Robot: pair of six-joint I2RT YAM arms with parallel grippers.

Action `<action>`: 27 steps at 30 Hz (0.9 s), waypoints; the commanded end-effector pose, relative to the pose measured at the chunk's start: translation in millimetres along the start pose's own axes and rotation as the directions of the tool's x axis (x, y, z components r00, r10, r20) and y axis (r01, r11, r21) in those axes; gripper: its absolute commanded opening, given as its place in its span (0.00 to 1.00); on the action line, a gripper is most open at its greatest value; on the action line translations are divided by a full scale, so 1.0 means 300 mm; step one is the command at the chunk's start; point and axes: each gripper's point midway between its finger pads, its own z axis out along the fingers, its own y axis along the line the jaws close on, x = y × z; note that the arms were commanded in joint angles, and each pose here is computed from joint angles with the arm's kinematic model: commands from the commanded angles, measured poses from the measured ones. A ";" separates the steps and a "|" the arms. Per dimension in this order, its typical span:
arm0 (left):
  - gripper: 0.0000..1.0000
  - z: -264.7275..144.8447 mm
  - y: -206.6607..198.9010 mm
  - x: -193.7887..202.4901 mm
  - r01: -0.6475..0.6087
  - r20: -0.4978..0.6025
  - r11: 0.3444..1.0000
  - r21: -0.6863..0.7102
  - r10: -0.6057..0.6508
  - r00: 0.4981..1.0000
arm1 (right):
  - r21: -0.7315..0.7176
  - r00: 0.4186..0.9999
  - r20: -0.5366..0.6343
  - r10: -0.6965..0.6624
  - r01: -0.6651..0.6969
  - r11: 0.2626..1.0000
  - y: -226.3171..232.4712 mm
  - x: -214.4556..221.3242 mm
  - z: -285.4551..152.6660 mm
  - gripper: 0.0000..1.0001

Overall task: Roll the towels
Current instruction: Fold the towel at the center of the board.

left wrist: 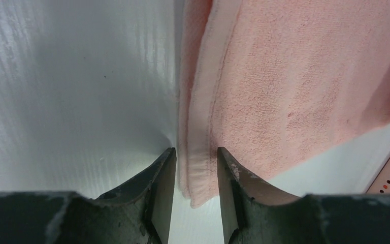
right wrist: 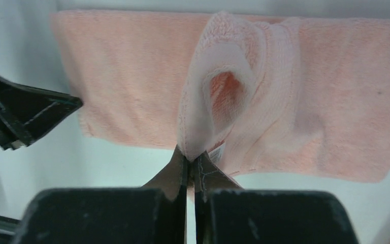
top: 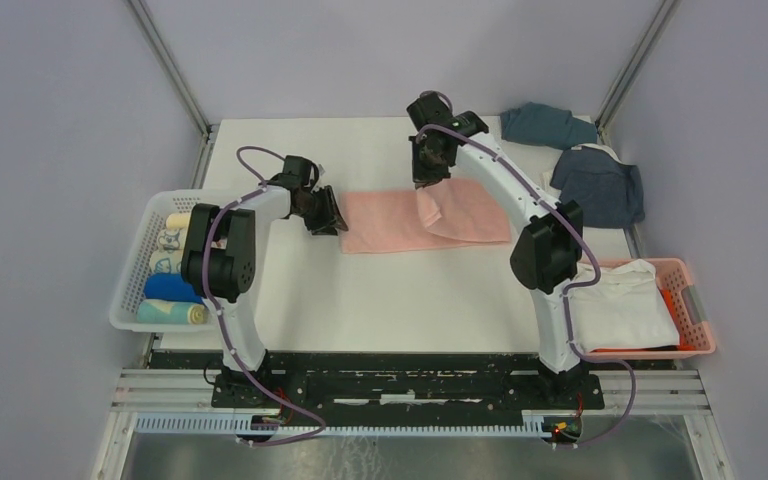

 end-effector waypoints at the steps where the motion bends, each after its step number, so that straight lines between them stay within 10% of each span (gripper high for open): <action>1: 0.42 0.025 -0.014 0.025 -0.010 -0.022 1.000 0.016 0.010 1.000 | -0.128 0.997 0.055 0.046 -0.039 0.991 0.165 -0.039 0.008 0.04; 27: 0.35 0.022 -0.034 0.039 -0.060 -0.017 0.998 -0.013 0.059 0.998 | -0.337 0.999 0.006 0.038 -0.033 0.941 0.452 0.045 0.081 0.09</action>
